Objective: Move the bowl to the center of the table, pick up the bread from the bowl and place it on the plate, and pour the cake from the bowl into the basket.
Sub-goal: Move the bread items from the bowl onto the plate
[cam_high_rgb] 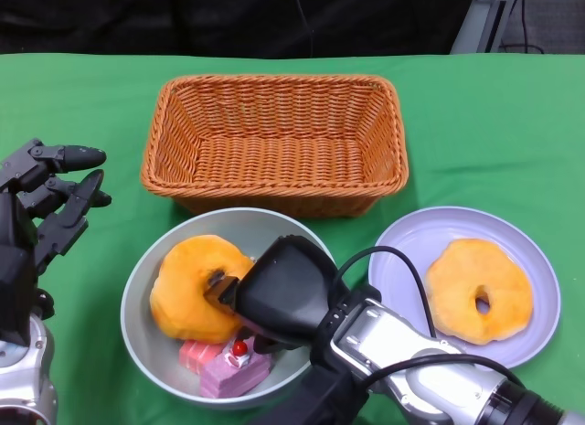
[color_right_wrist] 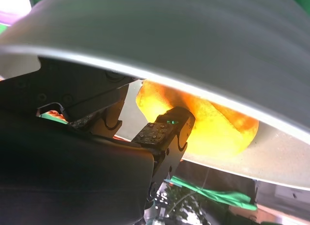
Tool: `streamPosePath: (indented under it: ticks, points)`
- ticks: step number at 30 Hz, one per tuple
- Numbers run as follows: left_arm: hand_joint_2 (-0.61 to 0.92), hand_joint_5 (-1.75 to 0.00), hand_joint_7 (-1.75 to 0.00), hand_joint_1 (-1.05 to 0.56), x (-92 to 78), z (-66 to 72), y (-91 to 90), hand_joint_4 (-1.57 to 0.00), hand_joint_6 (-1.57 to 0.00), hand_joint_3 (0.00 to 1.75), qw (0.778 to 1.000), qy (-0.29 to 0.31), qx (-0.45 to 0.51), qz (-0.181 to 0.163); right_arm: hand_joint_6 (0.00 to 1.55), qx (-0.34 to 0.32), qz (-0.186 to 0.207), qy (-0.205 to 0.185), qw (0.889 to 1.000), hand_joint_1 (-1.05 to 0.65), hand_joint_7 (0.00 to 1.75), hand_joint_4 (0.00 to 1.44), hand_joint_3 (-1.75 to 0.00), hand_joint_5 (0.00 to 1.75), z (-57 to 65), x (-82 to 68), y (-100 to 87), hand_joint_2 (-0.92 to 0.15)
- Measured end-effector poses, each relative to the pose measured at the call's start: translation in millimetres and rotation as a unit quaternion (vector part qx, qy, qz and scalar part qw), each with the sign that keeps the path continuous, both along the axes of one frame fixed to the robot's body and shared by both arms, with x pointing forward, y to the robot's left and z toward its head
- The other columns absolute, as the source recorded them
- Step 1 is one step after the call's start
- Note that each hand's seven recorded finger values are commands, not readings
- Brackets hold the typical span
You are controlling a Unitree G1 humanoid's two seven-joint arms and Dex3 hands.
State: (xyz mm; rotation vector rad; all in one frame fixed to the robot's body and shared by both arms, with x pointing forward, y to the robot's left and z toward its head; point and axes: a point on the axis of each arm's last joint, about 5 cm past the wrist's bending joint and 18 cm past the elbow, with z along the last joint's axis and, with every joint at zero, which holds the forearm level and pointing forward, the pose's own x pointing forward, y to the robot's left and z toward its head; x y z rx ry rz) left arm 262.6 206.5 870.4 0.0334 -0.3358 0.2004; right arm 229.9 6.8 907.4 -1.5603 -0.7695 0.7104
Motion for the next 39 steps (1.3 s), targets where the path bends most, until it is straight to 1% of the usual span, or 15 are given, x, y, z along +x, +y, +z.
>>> streamPosePath:
  ticks: [2, 3, 8, 9, 11, 14, 20, 24, 27, 29, 31, 32, 35, 37, 39]
  points:
    - [0.92, -1.24, -0.89, -0.2, -0.1, -0.2, 0.0, -0.82, -0.84, 0.26, 1.0, 0.001, 0.0, 0.0, 0.85, 0.019, 0.008, 0.004, 1.0, -0.35, 0.02, 0.79, 0.0, 0.98, -2.3, 1.2, -1.7, -0.89]
    - [0.92, -1.24, -0.89, -0.2, -0.1, -0.3, 0.0, -0.82, -0.84, 0.26, 1.0, 0.001, 0.0, 0.0, 0.86, 0.025, 0.012, 0.003, 1.0, -0.35, 0.03, 0.79, 0.0, 0.99, -4.4, 2.0, -3.3, -0.89]
    - [0.92, -1.23, -0.89, -0.2, -0.1, -0.3, -0.1, -0.83, -0.85, 0.26, 1.0, 0.001, 0.001, -0.001, 0.98, 0.065, 0.029, 0.006, 0.997, -0.43, 0.06, 0.81, -0.02, 1.07, -12.4, 4.3, -8.1, -0.92]
    - [0.92, -1.23, -0.89, -0.2, -0.1, -0.3, -0.1, -0.83, -0.85, 0.26, 1.0, 0.001, 0.001, -0.001, 1.0, 0.072, 0.032, 0.007, 0.997, -0.43, 0.06, 0.83, -0.01, 1.03, -13.9, 4.7, -8.8, -0.91]
    - [0.92, -1.23, -0.89, -0.21, -0.1, -0.2, -0.1, -0.83, -0.85, 0.26, 1.0, 0.0, 0.001, -0.001, 1.03, 0.087, 0.042, 0.009, 0.995, -0.42, 0.04, 0.9, 0.0, 0.85, -16.7, 6.0, -9.9, -0.9]
    - [0.92, -1.23, -0.89, -0.21, -0.1, -0.1, -0.2, -0.82, -0.85, 0.26, 1.0, -0.001, 0.001, -0.001, 1.08, 0.109, 0.054, 0.004, 0.993, -0.43, 0.05, 0.93, 0.0, 0.8, -20.7, 8.9, -11.2, -0.89]
    - [0.92, -1.23, -0.88, -0.21, 0.0, -0.1, -0.7, -0.83, -0.85, 0.25, 1.0, -0.001, 0.003, -0.003, 1.12, 0.141, 0.063, -0.007, 0.988, -0.46, 0.04, 0.93, 0.0, 0.75, -29.9, 11.6, -13.4, -0.89]
    - [0.92, -1.22, -0.87, -0.19, 0.1, -0.1, -1.3, -0.82, -0.84, 0.26, 1.0, 0.0, 0.007, -0.006, 1.14, 0.153, 0.067, -0.013, 0.986, -0.47, 0.02, 0.81, 0.0, 1.06, -31.9, 13.5, -13.3, -0.89]
    - [0.92, -1.22, -0.88, -0.18, 0.1, -0.1, -1.2, -0.83, -0.84, 0.27, 1.0, 0.0, 0.007, -0.006, 1.15, 0.159, 0.067, -0.019, 0.985, -0.47, 0.02, 0.74, 0.0, 1.21, -33.6, 13.7, -12.9, -0.88]
    - [0.92, -1.22, -0.88, -0.18, 0.1, -0.1, -1.2, -0.83, -0.84, 0.27, 1.0, 0.0, 0.007, -0.006, 1.15, 0.165, 0.068, -0.021, 0.984, -0.45, 0.01, 0.72, 0.0, 1.2, -34.5, 13.7, -13.0, -0.88]
    - [0.92, -1.22, -0.87, -0.19, 0.1, -0.2, -1.2, -0.83, -0.84, 0.27, 1.0, 0.0, 0.008, -0.006, 1.13, 0.168, 0.07, -0.019, 0.983, -0.44, 0.0, 0.73, 0.0, 1.1, -35.2, 13.5, -13.3, -0.89]
    - [0.92, -1.21, -0.87, -0.2, -0.1, -0.6, -1.2, -0.83, -0.84, 0.27, 1.0, 0.001, 0.008, -0.006, 1.13, 0.169, 0.071, -0.018, 0.983, -0.44, 0.0, 0.75, 0.0, 1.09, -35.5, 13.5, -13.5, -0.88]
    - [0.92, -1.21, -0.87, -0.21, -0.4, -1.3, -1.1, -0.83, -0.85, 0.26, 1.0, 0.003, 0.007, -0.005, 1.14, 0.175, 0.073, -0.02, 0.982, -0.45, 0.01, 0.72, 0.0, 1.18, -35.7, 13.7, -13.8, -0.87]
    - [0.92, -1.2, -0.86, -0.2, -0.4, -1.3, -1.1, -0.84, -0.85, 0.27, 1.0, 0.003, 0.006, -0.003, 1.14, 0.179, 0.076, -0.022, 0.981, -0.46, 0.01, 0.72, 0.0, 1.21, -35.3, 13.9, -13.6, -0.88]
    - [0.92, -1.2, -0.86, -0.19, -0.4, -1.3, -1.1, -0.84, -0.85, 0.27, 1.0, 0.003, 0.006, -0.001, 1.15, 0.183, 0.077, -0.026, 0.98, -0.43, 0.01, 0.73, 0.0, 1.23, -34.8, 14.3, -13.6, -0.87]
